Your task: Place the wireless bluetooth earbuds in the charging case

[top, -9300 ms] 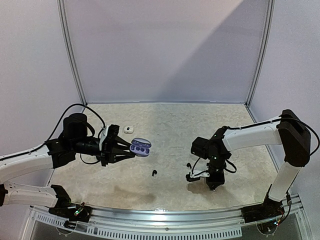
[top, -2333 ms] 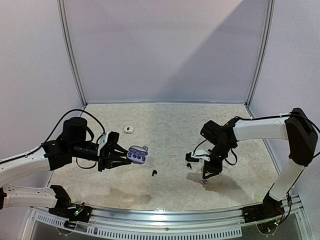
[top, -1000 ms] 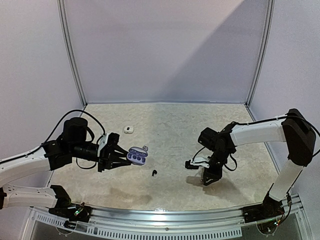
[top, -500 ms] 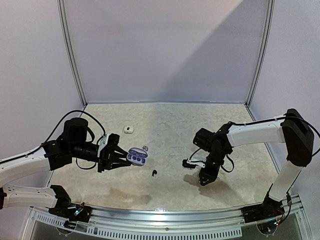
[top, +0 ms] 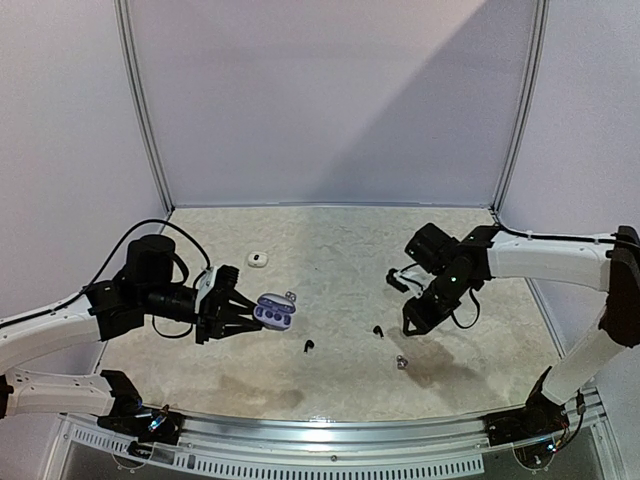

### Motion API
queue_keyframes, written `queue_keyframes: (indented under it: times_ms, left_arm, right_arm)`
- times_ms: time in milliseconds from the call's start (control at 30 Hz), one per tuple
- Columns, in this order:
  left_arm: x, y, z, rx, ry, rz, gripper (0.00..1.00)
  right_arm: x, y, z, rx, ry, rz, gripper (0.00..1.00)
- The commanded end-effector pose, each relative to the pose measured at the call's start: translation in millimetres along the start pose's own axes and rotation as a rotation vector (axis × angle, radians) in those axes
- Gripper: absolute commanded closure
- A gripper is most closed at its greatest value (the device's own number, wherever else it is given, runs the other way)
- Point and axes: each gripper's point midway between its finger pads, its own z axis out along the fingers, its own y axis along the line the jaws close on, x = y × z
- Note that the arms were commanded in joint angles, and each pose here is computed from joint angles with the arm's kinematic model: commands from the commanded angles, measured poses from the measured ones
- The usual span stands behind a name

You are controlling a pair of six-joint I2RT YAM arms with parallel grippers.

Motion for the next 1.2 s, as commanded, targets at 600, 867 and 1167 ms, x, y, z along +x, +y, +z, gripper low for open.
queue_keyframes:
  times_ms: [600,867,1167]
  left_arm:
    - [-8.0,4.1,1.0,-0.021,-0.053,0.019,1.0]
    - [-6.8,3.8,1.9,-0.016,-0.05,0.024,1.0]
    - [-5.1,1.8,1.7,-0.013,-0.05,0.023,1.0]
  right_arm:
    - [23.9,-2.4,47.6,-0.117,-0.067,0.576,0.68]
    - [35.3,13.3,57.5,-0.114,-0.005,0.533,0.71]
    - [39.0,11.6,52.2,-0.092,-0.01,0.55,0.74]
